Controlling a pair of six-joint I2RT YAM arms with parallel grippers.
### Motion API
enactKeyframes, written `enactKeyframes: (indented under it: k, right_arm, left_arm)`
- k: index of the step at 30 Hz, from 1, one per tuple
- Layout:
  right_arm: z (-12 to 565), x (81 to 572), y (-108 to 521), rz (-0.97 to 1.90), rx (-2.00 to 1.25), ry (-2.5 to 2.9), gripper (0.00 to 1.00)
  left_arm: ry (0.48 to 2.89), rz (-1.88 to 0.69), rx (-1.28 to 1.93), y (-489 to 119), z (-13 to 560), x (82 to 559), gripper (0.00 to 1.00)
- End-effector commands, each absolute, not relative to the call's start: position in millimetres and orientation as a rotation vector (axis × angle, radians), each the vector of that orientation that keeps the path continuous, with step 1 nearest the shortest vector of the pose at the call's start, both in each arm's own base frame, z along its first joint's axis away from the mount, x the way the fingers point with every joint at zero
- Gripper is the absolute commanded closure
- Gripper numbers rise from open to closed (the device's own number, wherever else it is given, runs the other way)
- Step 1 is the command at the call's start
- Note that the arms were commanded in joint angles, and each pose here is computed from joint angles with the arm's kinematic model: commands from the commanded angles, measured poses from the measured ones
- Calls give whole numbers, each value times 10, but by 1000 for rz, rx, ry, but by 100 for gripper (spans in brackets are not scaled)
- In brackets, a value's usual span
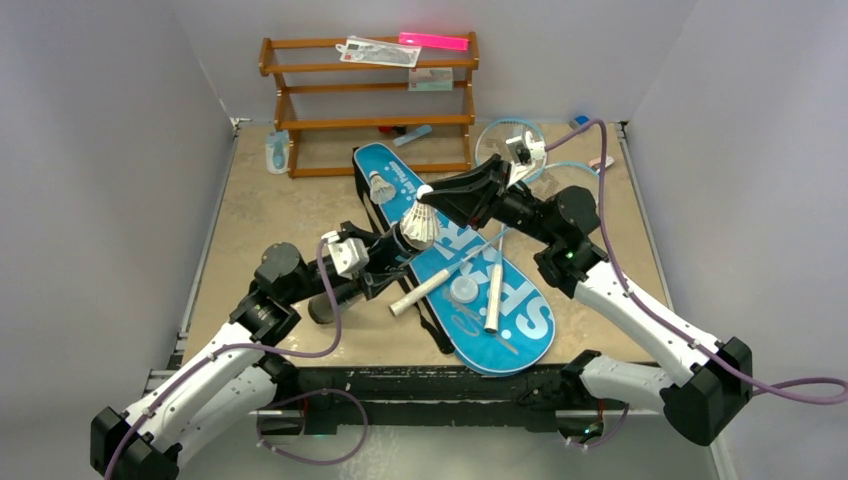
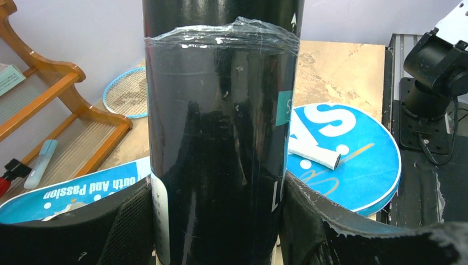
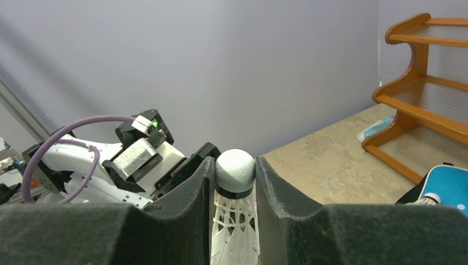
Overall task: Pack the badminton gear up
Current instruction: Place the shuttlecock at the shuttle tube.
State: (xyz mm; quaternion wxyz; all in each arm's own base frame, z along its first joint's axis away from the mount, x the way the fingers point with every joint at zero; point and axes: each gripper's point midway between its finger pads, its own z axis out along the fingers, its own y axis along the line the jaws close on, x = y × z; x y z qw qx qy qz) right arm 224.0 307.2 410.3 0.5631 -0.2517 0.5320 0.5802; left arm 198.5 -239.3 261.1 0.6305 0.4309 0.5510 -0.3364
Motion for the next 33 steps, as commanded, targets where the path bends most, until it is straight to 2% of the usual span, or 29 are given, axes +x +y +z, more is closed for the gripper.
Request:
enactKeyframes:
  k: [1,21,33]
  right_arm:
    - [4333,2190,3021,1346,-582,1154,82]
    - [4226,2310,3031,1350,-437,1198,89]
    - [4298,2296,3031,1335,-417,1205,90]
  left_arm:
    - [1209,-787,934,-2408,2880,1993,72]
    - [1211,-776,881,-2365,2955,2029,70]
    - [1251,-743,897,-2361,2857,2095,70]
